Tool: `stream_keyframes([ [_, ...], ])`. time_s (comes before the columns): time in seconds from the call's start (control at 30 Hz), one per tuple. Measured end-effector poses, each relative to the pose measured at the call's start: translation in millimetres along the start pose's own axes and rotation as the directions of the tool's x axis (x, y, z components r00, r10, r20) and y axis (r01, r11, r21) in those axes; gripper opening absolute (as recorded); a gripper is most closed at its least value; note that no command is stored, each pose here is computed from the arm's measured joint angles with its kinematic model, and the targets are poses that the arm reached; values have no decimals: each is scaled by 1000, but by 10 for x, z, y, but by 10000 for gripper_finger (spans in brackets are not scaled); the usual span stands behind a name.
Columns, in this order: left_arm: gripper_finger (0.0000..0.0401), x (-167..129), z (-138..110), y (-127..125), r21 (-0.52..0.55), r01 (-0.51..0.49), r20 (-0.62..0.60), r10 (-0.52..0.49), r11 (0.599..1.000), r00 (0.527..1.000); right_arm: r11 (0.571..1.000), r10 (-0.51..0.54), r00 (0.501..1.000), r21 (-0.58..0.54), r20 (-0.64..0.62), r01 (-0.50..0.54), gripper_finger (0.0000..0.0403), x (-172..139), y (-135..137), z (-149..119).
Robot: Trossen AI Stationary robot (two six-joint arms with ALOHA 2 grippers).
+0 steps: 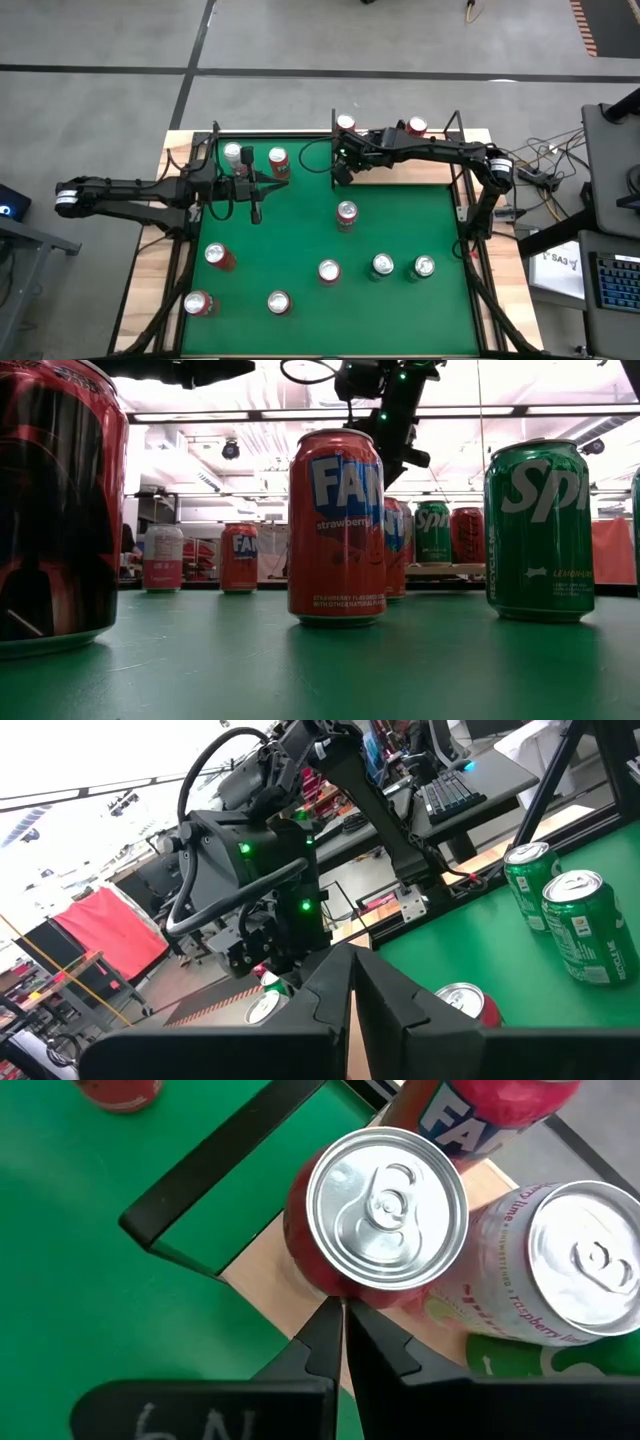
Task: Place canned beverage on shelf
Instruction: Put the red soda can on the shelf aligned with the other red soda can
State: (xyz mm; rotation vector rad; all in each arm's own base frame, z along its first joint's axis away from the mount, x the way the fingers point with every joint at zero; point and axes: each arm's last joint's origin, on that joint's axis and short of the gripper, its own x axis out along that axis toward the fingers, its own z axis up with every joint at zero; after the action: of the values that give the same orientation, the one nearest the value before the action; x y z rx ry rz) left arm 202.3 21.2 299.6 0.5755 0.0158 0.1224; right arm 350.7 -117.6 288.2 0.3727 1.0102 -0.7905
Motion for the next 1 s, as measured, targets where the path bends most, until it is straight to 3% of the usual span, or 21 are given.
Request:
stream_keyframes([
  [1.0, 0, 0, 0, 0, 0, 0, 0, 0, 1000, 1000, 1000, 18, 996, 22, 85, -20, 9, 49, -96, 148],
])
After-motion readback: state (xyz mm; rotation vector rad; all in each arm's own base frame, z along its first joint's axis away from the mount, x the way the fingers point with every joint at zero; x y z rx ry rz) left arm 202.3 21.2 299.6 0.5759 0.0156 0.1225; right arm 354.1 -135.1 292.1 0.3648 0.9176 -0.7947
